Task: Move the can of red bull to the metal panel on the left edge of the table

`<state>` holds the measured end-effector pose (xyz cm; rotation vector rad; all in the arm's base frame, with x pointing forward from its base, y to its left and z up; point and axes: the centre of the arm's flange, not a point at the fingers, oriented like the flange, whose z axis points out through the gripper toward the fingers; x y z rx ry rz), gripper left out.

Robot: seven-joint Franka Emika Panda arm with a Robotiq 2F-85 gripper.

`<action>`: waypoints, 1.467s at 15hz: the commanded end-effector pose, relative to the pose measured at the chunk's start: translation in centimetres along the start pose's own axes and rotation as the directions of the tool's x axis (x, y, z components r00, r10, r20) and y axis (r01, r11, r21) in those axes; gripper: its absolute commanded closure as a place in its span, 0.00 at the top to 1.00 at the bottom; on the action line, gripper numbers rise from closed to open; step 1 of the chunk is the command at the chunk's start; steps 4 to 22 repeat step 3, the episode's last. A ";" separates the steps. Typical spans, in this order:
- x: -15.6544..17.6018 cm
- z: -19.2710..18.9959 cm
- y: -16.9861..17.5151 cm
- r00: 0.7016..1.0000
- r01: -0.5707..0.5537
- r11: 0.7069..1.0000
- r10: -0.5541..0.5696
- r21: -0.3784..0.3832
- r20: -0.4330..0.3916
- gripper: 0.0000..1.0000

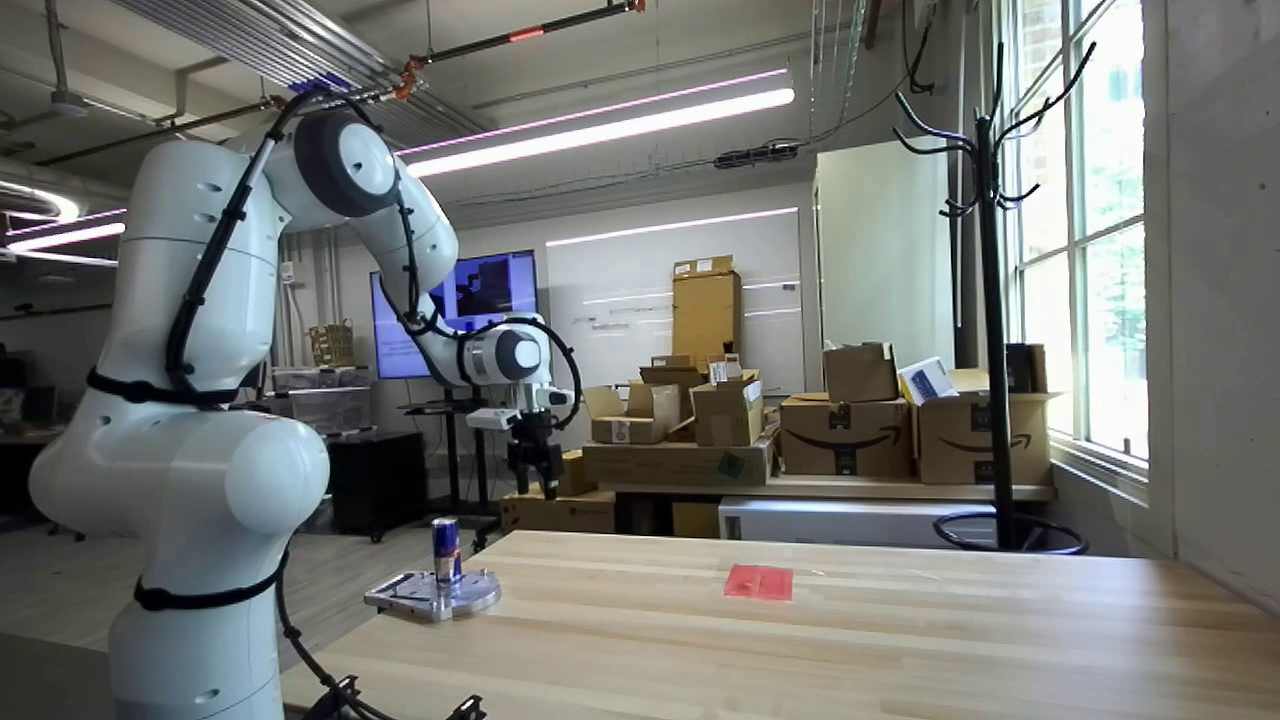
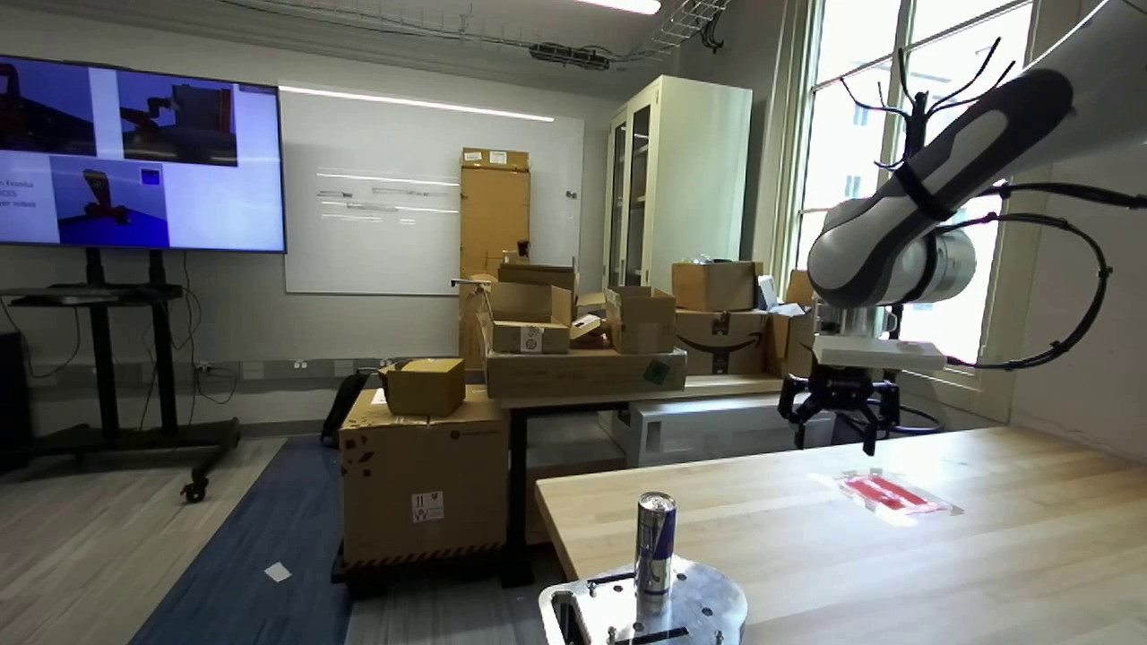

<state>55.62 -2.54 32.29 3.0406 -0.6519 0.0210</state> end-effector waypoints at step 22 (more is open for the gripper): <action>0.0 0.1 -0.1 1.000 0.001 1.000 -0.001 -0.001 0.002 1.00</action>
